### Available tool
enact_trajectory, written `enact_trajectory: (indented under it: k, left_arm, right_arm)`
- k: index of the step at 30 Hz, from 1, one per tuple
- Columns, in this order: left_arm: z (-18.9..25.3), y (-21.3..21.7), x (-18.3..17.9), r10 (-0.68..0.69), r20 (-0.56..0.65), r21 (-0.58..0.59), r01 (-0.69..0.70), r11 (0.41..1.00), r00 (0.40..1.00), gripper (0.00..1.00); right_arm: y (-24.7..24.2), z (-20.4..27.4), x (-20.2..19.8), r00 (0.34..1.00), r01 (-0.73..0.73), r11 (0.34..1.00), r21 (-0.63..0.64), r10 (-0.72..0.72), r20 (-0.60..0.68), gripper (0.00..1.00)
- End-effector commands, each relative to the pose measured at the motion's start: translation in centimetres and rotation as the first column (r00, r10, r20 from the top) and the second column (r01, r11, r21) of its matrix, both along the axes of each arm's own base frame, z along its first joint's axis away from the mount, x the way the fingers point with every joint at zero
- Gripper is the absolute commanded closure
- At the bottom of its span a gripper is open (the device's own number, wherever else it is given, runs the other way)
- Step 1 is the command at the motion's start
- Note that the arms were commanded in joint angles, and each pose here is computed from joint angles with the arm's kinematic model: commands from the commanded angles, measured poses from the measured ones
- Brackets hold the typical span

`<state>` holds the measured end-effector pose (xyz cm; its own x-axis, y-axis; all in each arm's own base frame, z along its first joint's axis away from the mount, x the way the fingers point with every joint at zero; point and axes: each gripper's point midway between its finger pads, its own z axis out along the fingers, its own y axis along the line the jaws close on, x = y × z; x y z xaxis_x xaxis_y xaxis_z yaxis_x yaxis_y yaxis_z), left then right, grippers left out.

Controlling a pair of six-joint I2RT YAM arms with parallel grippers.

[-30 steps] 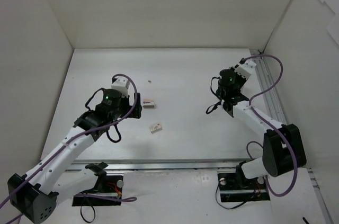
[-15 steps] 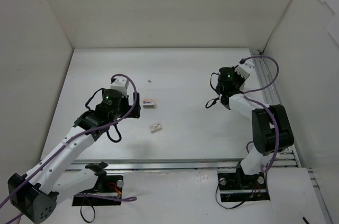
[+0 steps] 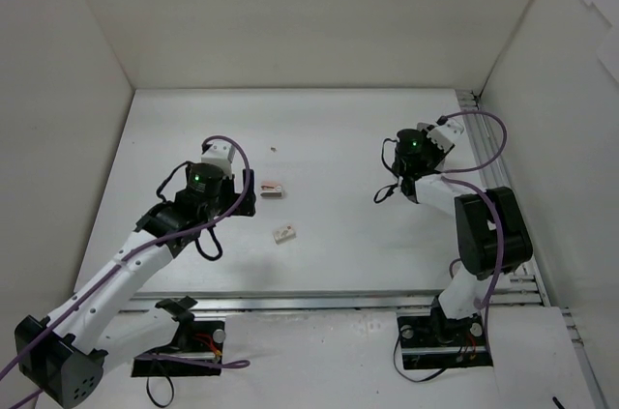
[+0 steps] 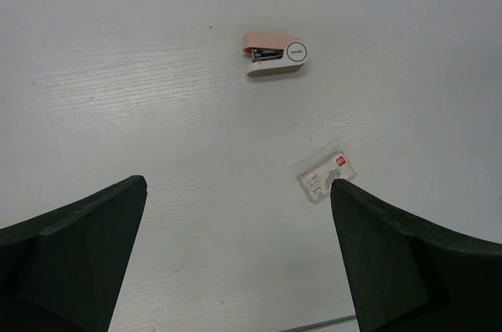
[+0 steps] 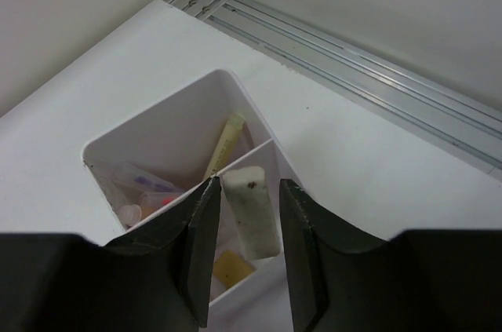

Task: Sort the stationery into containers
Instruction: Place the stationery in the storage box, then pick up the stationery from the center of the board.

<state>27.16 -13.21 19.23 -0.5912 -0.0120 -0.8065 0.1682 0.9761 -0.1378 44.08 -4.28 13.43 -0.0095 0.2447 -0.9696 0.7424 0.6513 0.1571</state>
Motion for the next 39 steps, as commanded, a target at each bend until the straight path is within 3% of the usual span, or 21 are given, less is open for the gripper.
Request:
enact_trajectory:
  k: [1,7,9,10,11,15,16,18,19,22,23,25,27,28,30,31,34,39]
  left_arm:
    - [1.9,-0.1,1.0,0.023,0.044,-0.027,-0.022,0.999,0.999,0.0]
    - [1.7,-0.5,1.2,0.017,0.036,-0.034,-0.015,0.999,0.999,0.0]
    - [1.6,-0.5,1.2,0.017,0.033,-0.032,-0.016,0.999,0.999,0.0]
    - [1.6,-0.5,1.2,0.017,0.034,-0.034,-0.016,0.999,0.999,0.0]
    - [1.7,-0.5,1.2,0.018,0.036,-0.036,-0.016,0.999,0.999,0.0]
    - [1.4,-0.4,1.1,0.018,0.037,-0.038,-0.017,0.999,0.999,0.0]
    - [1.3,-0.3,1.2,0.025,0.043,-0.037,-0.023,0.999,0.999,0.0]
    - [0.8,-0.1,1.2,0.041,0.041,-0.032,-0.04,0.999,0.998,0.0]
    - [0.5,0.7,1.5,0.071,0.035,-0.03,-0.07,0.997,0.997,0.0]
    - [0.1,1.4,1.4,0.092,0.02,-0.05,-0.091,0.995,0.996,0.0]
    - [-0.2,2.1,1.3,0.114,0.015,-0.062,-0.113,0.992,0.993,0.0]
    - [-0.4,2.2,1.0,0.104,0.003,-0.093,-0.104,0.99,0.995,0.0]
    - [-0.6,3.1,0.8,0.124,0.0,-0.107,-0.123,0.987,0.992,0.0]
    - [-0.8,3.3,0.4,0.12,-0.002,-0.111,-0.119,0.987,0.993,0.0]
    - [-1.2,3.8,-0.2,0.129,-0.01,-0.108,-0.129,0.986,0.992,0.0]
    - [-1.4,4.0,-0.5,0.13,-0.015,-0.103,-0.131,0.986,0.991,0.0]
    - [-1.7,4.3,-1.2,0.136,-0.024,-0.1,-0.138,0.985,0.99,0.0]
    - [-1.9,4.1,-1.6,0.126,-0.017,-0.117,-0.127,0.985,0.992,0.0]
  right_arm:
    - [-0.7,4.3,-0.6,0.979,0.053,0.996,0.069,-0.065,0.191,0.65]
    - [-0.4,5.3,-0.9,0.984,0.019,0.999,0.04,-0.026,0.176,0.31]
    - [0.2,6.2,-1.1,0.983,-0.003,0.999,0.032,-0.003,0.184,0.25]
    - [0.6,6.5,-1.1,0.986,-0.018,1.0,0.011,0.016,0.168,0.11]
    - [1.3,7.3,-1.0,0.984,-0.048,0.999,0.003,0.047,0.174,0.03]
    - [5.9,8.9,0.0,0.948,-0.311,0.948,-0.067,0.314,0.048,0.02]
    - [9.1,8.8,0.7,0.879,-0.475,0.879,-0.048,0.476,0.006,0.02]
    - [12.1,6.6,0.1,0.773,-0.621,0.784,0.011,0.615,-0.158,0.02]
    - [15.8,6.6,0.1,0.655,-0.741,0.669,0.051,0.738,-0.166,0.02]
    - [21.9,4.4,-2.4,0.439,-0.873,0.473,0.118,0.868,-0.234,0.02]
    - [24.6,3.6,-3.8,0.318,-0.922,0.357,0.152,0.92,-0.23,0.02]
    - [29.9,1.9,-7.4,0.032,-0.975,0.085,0.204,0.967,-0.253,0.02]
    - [31.9,-0.3,-10.4,-0.175,-0.959,-0.086,0.269,0.928,-0.328,0.02]
    - [34.8,-0.9,-12.3,-0.318,-0.925,-0.22,0.309,0.893,-0.317,0.02]
    - [35.6,-2.2,-14.2,-0.464,-0.871,-0.332,0.362,0.798,-0.384,0.02]
    - [36.6,-4.2,-15.6,-0.526,-0.837,-0.371,0.402,0.747,-0.406,0.02]
    - [37.5,-6.5,-16.9,-0.588,-0.807,-0.423,0.412,0.649,-0.483,0.02]
    - [38.3,-7.9,-17.3,-0.627,-0.779,-0.464,0.422,0.584,-0.516,0.02]
